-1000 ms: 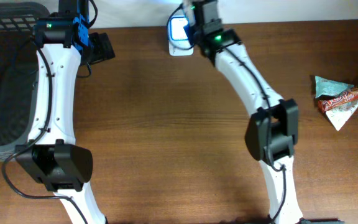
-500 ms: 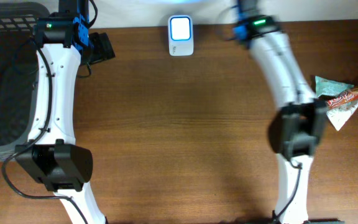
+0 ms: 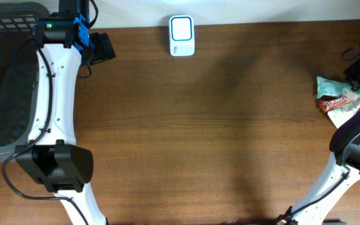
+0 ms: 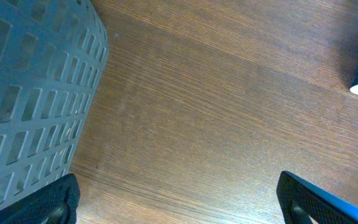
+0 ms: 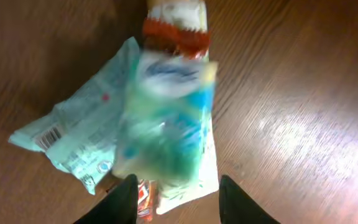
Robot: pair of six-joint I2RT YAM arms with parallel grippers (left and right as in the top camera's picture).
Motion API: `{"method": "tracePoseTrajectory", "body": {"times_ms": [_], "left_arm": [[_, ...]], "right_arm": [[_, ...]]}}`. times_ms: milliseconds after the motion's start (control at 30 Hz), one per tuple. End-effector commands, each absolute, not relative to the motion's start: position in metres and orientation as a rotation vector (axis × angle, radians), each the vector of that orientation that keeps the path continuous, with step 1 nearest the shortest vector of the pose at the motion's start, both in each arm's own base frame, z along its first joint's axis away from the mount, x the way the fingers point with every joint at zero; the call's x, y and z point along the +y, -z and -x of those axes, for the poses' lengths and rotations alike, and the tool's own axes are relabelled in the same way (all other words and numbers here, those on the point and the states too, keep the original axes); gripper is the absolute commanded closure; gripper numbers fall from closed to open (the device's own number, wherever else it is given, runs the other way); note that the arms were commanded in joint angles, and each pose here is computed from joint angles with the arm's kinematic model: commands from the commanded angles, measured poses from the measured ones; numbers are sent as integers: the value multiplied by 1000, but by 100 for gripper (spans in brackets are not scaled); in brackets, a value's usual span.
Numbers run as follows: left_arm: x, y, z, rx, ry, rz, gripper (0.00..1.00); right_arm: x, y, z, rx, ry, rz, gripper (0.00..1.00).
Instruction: Scan the item barcode
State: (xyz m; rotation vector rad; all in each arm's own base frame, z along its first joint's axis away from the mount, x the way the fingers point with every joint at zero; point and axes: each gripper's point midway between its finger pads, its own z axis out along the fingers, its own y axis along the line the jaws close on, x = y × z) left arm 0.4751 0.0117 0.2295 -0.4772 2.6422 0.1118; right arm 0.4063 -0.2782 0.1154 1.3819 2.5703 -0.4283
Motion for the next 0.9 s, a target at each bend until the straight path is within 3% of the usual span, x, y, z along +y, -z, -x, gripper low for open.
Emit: {"method": "tracePoseTrajectory", "body": {"times_ms": [0, 200, 267, 400, 533, 700, 767, 867], "left_arm": [[12, -230, -476, 2639, -110, 486, 1], [12, -230, -476, 2639, -110, 486, 1], [12, -230, -476, 2639, -110, 486, 1], [12, -230, -476, 2639, -110, 486, 1], [12, -230, -476, 2639, -110, 486, 1], [12, -230, -476, 2639, -110, 486, 1], [12, -230, -476, 2639, -110, 486, 1], [12, -230, -476, 2639, -110, 486, 1]], "right_arm": [[-272, -106, -408, 2590, 389, -1399, 59], [-249, -141, -408, 2589, 214, -1341, 46], [-234, -191, -403, 2515, 120, -1297, 41], [-195, -289, -353, 2398, 78, -1214, 35], [-136, -339, -312, 2403, 54, -1036, 34], [-46, -339, -273, 2493, 3, -685, 32], [-25, -326, -252, 2561, -21, -610, 1], [-3, -309, -219, 2708, -90, -555, 1]]}}
